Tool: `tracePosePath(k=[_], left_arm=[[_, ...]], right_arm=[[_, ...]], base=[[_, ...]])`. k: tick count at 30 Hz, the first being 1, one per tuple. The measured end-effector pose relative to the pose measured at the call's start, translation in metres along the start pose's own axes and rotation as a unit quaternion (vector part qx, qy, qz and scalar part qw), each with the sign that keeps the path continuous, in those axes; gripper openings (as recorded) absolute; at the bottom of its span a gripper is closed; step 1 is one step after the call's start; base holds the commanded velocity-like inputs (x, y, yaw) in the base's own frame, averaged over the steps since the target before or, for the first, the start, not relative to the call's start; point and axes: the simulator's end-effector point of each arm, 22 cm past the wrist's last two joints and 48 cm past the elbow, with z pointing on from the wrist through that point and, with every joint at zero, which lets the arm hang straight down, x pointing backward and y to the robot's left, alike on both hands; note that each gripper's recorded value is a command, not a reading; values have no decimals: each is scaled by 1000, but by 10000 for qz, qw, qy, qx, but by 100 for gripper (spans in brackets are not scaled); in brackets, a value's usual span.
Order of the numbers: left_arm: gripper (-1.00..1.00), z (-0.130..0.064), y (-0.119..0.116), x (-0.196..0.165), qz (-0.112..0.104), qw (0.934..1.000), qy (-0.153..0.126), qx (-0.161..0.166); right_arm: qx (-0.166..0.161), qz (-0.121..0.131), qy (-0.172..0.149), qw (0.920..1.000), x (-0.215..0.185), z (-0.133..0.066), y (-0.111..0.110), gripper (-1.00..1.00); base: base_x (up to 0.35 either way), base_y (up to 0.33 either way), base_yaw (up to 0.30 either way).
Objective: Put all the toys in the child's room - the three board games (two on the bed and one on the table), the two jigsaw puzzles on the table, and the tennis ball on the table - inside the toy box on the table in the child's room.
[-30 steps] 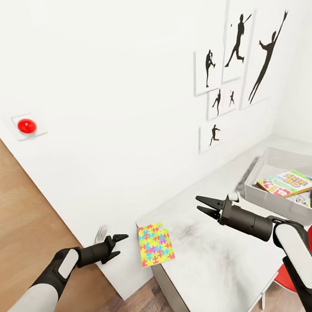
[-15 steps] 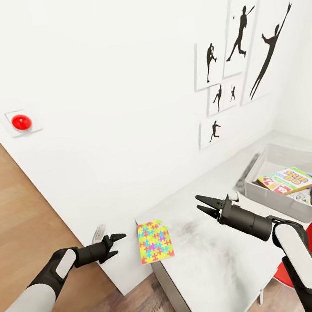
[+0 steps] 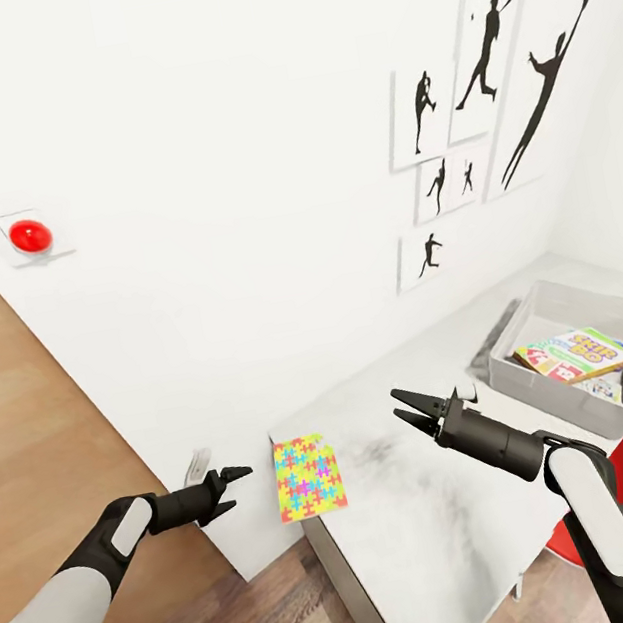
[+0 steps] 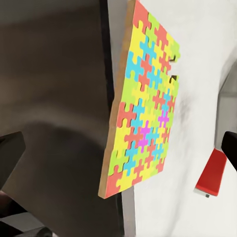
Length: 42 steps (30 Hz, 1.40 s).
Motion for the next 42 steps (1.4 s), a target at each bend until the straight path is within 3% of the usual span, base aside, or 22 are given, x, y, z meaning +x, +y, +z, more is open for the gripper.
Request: tracePosePath(k=[12, 42], left_arm=[[100, 7, 8, 5, -68, 10000, 63, -38], [100, 18, 33, 14, -232, 9994, 193, -160]], right_arm=[[49, 83, 14, 10000, 2, 1, -10, 100], [189, 275, 51, 9994, 8, 2, -35, 100]], base=[[-82, -106, 0], [-3, -4, 0]])
